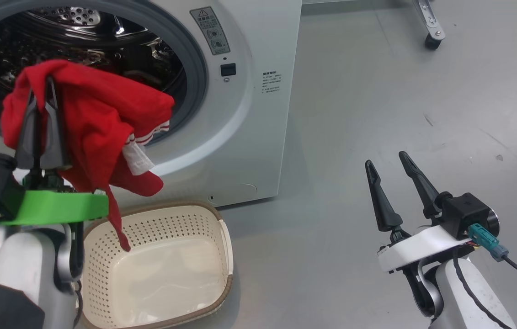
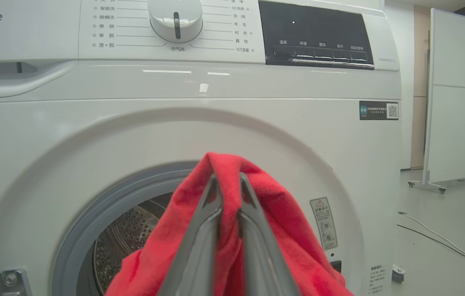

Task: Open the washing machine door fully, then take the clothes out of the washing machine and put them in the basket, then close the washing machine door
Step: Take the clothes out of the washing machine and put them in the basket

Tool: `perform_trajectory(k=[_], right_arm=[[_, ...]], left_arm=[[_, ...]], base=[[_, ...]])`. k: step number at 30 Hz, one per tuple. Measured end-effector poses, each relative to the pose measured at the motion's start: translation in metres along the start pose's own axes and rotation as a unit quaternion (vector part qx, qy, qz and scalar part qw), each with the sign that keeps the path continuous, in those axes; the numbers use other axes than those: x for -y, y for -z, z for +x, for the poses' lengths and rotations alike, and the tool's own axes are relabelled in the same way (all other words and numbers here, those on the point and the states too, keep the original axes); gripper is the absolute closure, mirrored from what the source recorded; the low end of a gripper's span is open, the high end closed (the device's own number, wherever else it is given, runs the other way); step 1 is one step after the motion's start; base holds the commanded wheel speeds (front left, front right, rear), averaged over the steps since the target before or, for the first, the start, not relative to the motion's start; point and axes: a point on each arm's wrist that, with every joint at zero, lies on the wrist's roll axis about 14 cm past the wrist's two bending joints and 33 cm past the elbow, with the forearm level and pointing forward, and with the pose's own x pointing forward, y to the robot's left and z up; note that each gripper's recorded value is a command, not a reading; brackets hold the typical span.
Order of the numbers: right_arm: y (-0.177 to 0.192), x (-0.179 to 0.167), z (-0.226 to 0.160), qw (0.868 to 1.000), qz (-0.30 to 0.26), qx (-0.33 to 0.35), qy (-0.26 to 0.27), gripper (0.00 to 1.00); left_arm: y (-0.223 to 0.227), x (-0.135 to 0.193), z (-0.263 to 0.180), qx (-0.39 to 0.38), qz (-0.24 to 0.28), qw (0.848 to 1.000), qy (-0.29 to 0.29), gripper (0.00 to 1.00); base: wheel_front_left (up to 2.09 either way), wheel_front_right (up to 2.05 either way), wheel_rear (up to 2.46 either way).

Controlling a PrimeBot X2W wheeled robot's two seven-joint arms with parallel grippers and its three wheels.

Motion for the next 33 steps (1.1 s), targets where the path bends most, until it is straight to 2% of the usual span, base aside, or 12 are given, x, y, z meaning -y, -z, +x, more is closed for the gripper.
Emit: perform_trajectory(k=[10,21,26,33], right_arm=[[0.000,0.004,-0.002,1.000,-0.002,0.001,0.006,0.00],[0.006,0.013,0.007,1.000,-0.005,-0.005,0.017,0.00],[0.009,0.018,0.021,1.000,-0.009,-0.004,0.017,0.00],[0.026,0.027,0.031,0.999,-0.009,-0.023,0.027,0.00]], left_arm=[[0.066,-0.005,-0.053,-0.129,-0.017,0.991,-0.032,1.00],[0.149,-0.005,-0.105,-0.271,-0.034,0.961,-0.049,1.00],[0.189,-0.011,-0.125,-0.329,-0.039,0.942,-0.059,1.00],[0.230,-0.023,-0.120,-0.362,-0.035,0.929,-0.065,1.00]], base=[[0.00,0.00,0.00],[0.00,0.00,0.00],[0.00,0.00,0.00],[0.00,0.00,0.00]])
